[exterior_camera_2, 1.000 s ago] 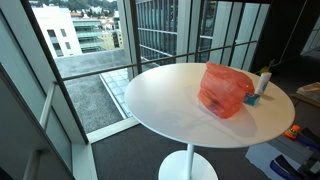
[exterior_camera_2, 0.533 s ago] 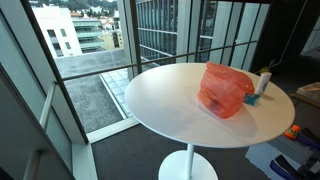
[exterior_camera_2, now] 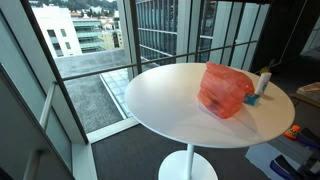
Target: Remove the white bottle from the plastic and put it on the table
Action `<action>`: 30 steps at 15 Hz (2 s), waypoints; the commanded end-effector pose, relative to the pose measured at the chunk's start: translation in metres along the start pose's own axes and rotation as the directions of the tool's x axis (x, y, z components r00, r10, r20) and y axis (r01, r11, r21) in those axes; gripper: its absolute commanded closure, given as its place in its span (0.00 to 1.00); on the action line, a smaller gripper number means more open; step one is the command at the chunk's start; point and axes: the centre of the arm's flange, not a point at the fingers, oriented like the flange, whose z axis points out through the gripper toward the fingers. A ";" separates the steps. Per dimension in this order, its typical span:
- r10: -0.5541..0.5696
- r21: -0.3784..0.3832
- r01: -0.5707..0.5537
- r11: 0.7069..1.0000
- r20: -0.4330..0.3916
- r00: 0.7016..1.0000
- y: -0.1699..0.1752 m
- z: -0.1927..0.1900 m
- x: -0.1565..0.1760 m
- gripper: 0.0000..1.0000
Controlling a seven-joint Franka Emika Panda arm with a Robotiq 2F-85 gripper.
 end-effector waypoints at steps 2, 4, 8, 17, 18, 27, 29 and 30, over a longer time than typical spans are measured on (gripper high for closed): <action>0.040 -0.020 -0.041 0.999 -0.022 0.999 0.030 0.013 0.029 0.00; 0.050 -0.029 -0.051 0.998 -0.017 0.999 0.040 0.024 0.037 0.00; 0.075 -0.017 -0.074 0.997 0.018 0.997 0.053 0.043 0.050 0.00; 0.083 -0.030 -0.083 0.996 0.015 0.996 0.056 0.054 0.058 0.00; 0.087 -0.034 -0.087 0.996 0.014 0.996 0.058 0.058 0.064 0.00; 0.092 -0.076 -0.096 0.993 -0.052 0.994 0.074 0.072 0.109 0.00; 0.083 -0.086 -0.087 0.992 -0.057 0.995 0.074 0.077 0.114 0.00; 0.078 -0.090 -0.083 0.992 -0.055 0.995 0.075 0.080 0.115 0.00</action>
